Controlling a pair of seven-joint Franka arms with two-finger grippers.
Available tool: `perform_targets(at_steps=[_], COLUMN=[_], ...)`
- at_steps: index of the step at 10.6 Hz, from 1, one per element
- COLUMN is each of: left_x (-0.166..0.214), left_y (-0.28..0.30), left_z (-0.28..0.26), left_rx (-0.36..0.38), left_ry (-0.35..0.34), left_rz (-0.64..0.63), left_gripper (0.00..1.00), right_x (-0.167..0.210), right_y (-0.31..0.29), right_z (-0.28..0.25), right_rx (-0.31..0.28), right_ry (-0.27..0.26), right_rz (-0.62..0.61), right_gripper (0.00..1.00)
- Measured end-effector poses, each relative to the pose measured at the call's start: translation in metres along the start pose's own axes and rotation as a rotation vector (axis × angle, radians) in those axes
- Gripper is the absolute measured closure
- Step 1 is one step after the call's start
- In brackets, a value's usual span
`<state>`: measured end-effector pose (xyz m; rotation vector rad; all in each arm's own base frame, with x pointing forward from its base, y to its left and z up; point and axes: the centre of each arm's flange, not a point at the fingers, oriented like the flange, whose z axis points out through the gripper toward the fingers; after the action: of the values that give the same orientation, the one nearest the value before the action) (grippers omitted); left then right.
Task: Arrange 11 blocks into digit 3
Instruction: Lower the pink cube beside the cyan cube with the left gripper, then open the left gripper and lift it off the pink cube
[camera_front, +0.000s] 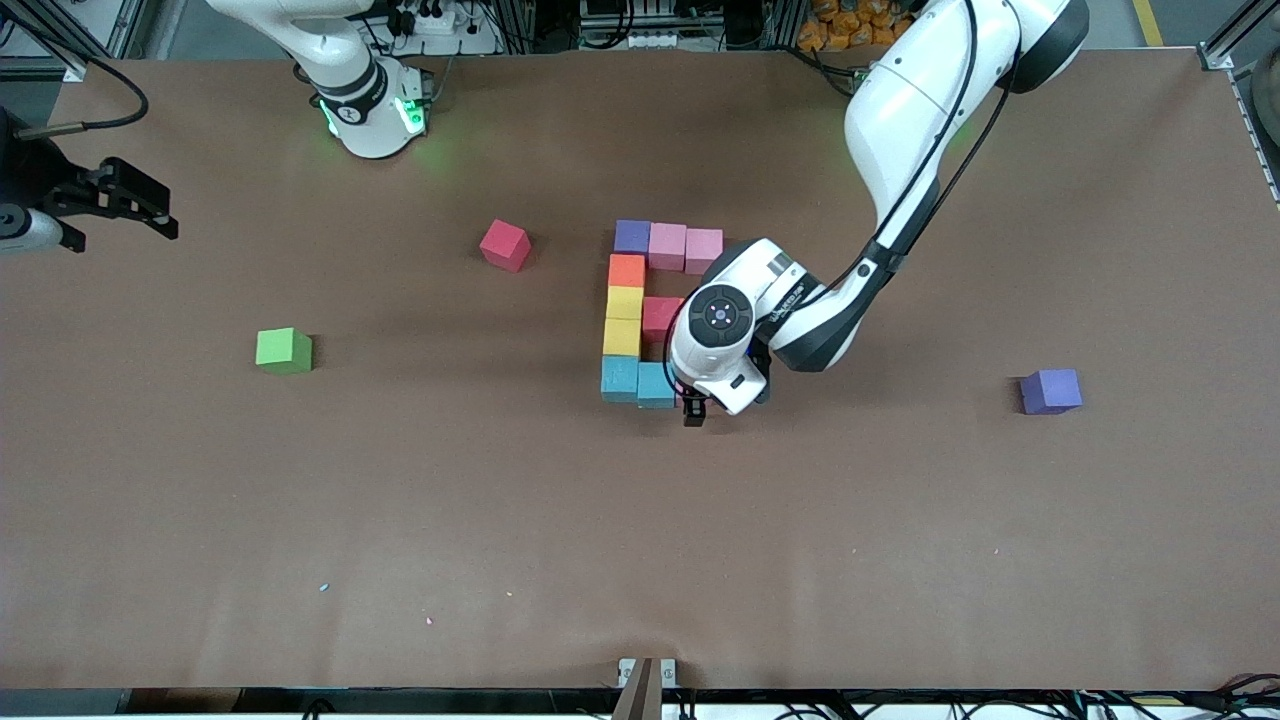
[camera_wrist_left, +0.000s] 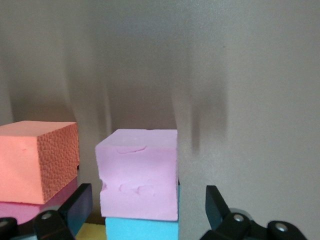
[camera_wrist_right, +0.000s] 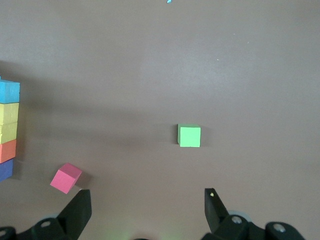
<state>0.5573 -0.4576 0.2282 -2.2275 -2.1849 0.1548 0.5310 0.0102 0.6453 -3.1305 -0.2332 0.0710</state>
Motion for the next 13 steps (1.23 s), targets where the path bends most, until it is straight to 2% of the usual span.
perform_targets(at_steps=[4, 13], left_x=[-0.005, 0.0], left_y=[-0.006, -0.03], left_z=[-0.041, -0.171], left_rx=[-0.019, -0.091], left_ry=[0.008, 0.053], left_rz=[0.031, 0.25], left_gripper=[0.0, 0.0], right_x=[0.0, 0.0], right_y=[0.0, -0.006], right_z=[0.0, -0.001], right_rx=[0.0, -0.002], right_ry=[0.0, 0.001], right_rz=[0.0, -0.007], right_gripper=[0.0, 0.0])
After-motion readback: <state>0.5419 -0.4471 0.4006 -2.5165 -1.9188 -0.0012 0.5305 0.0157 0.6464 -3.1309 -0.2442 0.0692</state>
